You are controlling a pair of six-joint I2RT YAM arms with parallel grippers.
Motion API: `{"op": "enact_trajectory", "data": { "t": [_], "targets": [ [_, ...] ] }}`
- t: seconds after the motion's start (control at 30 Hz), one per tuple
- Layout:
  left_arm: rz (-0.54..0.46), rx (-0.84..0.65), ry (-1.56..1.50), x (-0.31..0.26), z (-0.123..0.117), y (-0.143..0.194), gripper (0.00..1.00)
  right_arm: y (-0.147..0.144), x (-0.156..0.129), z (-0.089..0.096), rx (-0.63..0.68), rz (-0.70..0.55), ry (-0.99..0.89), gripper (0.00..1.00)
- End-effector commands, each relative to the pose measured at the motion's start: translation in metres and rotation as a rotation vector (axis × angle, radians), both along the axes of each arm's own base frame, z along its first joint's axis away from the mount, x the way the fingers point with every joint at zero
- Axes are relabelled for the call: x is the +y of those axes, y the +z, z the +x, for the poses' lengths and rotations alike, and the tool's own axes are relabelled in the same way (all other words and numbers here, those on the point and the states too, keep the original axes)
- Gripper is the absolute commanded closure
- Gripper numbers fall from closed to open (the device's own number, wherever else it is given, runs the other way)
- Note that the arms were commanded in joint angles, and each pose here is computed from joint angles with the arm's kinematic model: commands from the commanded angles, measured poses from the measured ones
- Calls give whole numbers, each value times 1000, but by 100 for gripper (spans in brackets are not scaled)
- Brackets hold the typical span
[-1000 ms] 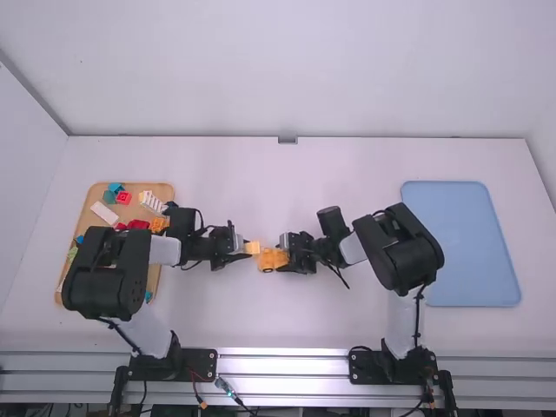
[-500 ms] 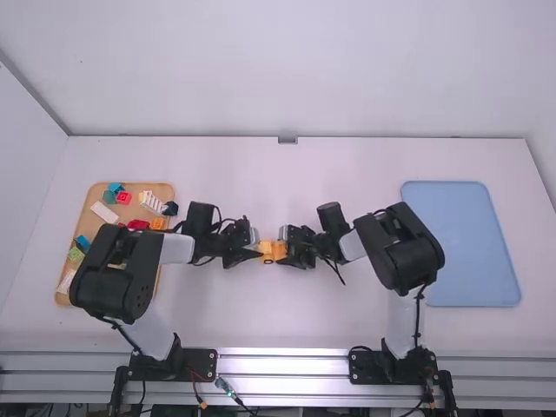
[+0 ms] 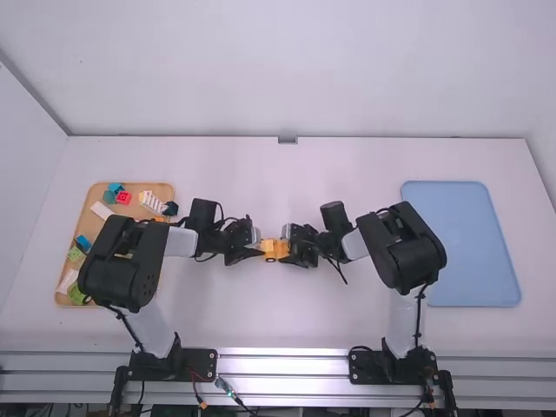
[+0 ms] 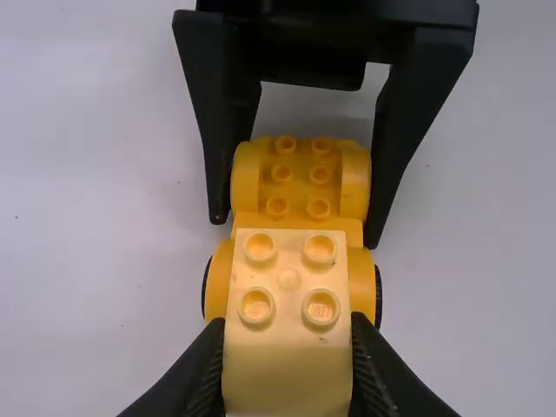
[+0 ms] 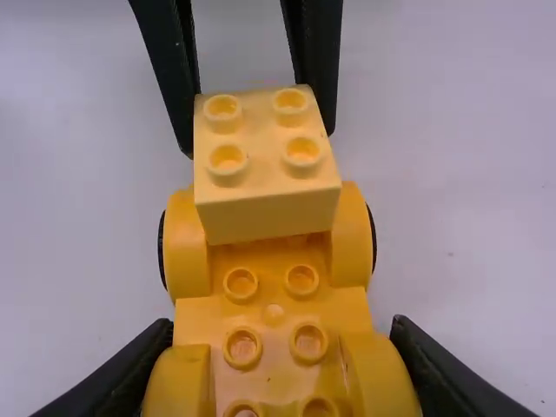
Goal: Assemble lego blocks to make yellow taxi
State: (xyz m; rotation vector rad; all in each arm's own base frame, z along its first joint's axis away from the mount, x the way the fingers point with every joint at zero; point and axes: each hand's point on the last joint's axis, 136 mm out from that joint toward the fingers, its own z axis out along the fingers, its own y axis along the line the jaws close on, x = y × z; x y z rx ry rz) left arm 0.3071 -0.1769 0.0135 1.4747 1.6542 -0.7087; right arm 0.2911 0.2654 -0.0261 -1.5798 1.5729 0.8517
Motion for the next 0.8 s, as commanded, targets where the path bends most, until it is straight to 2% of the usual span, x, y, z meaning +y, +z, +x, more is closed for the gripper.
{"op": "enact_trajectory", "data": {
  "t": [0.0,0.2,0.3,0.77],
  "targets": [
    [-26,-9,-30,-5,-1,2,98,-5,-1,-4,18,0,8,59],
    [-15,-19,-67,-18,-6,-2,98,-5,-1,-4,19,2,10,59],
    [31,-34,-65,-21,-5,-8,98,-5,0,-5,19,2,11,59],
    [116,-1,13,-10,2,-21,98,-5,0,-5,19,2,10,59]
  ]
}}
